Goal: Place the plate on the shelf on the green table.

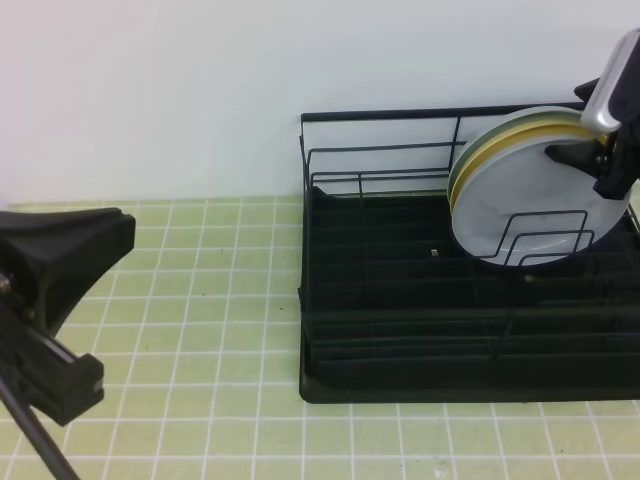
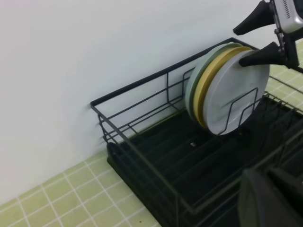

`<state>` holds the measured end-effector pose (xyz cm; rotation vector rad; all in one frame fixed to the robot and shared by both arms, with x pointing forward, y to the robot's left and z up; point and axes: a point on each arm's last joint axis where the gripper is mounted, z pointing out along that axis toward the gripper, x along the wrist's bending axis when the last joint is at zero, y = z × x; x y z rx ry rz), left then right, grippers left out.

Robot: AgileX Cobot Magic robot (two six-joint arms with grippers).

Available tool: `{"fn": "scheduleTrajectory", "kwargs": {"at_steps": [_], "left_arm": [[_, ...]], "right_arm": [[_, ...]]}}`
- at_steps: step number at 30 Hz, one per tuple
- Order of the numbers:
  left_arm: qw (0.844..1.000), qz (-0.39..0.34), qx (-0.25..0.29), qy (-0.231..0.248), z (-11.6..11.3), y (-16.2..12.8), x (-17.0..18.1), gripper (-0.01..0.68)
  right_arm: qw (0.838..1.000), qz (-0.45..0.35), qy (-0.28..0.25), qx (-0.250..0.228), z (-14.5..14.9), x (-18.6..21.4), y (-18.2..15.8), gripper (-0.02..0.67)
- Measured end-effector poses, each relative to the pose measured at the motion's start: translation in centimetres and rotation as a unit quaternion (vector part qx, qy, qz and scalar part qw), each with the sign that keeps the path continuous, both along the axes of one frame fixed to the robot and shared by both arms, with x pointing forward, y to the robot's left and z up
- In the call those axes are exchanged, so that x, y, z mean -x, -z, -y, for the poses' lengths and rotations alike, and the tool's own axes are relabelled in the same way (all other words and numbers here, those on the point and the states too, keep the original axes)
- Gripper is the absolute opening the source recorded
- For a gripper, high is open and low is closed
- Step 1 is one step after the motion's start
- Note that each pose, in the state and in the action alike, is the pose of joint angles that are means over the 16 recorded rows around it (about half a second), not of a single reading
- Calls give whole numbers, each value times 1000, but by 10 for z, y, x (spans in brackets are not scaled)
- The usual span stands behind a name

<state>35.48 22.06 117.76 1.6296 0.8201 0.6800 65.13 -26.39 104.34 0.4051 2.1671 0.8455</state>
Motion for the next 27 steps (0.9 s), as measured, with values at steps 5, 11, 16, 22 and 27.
{"fn": "scheduleTrajectory", "kwargs": {"at_steps": [5,11,16,22,27], "left_arm": [[1000,-5,5,2,1,0,0,-1],[1000,-7,11,4,1,0,1,-1],[1000,9,14,5,-3,-4,7,-1],[999,43,20,4,-13,-12,21,-1],[997,77,29,2,-24,-19,37,-1]], "right_arm": [[1000,-19,10,-2,1,1,2,595],[999,-51,14,10,3,5,7,599],[997,-73,9,28,4,9,9,601],[996,-82,0,36,3,15,5,601],[997,-78,-3,25,1,18,-2,601]]}}
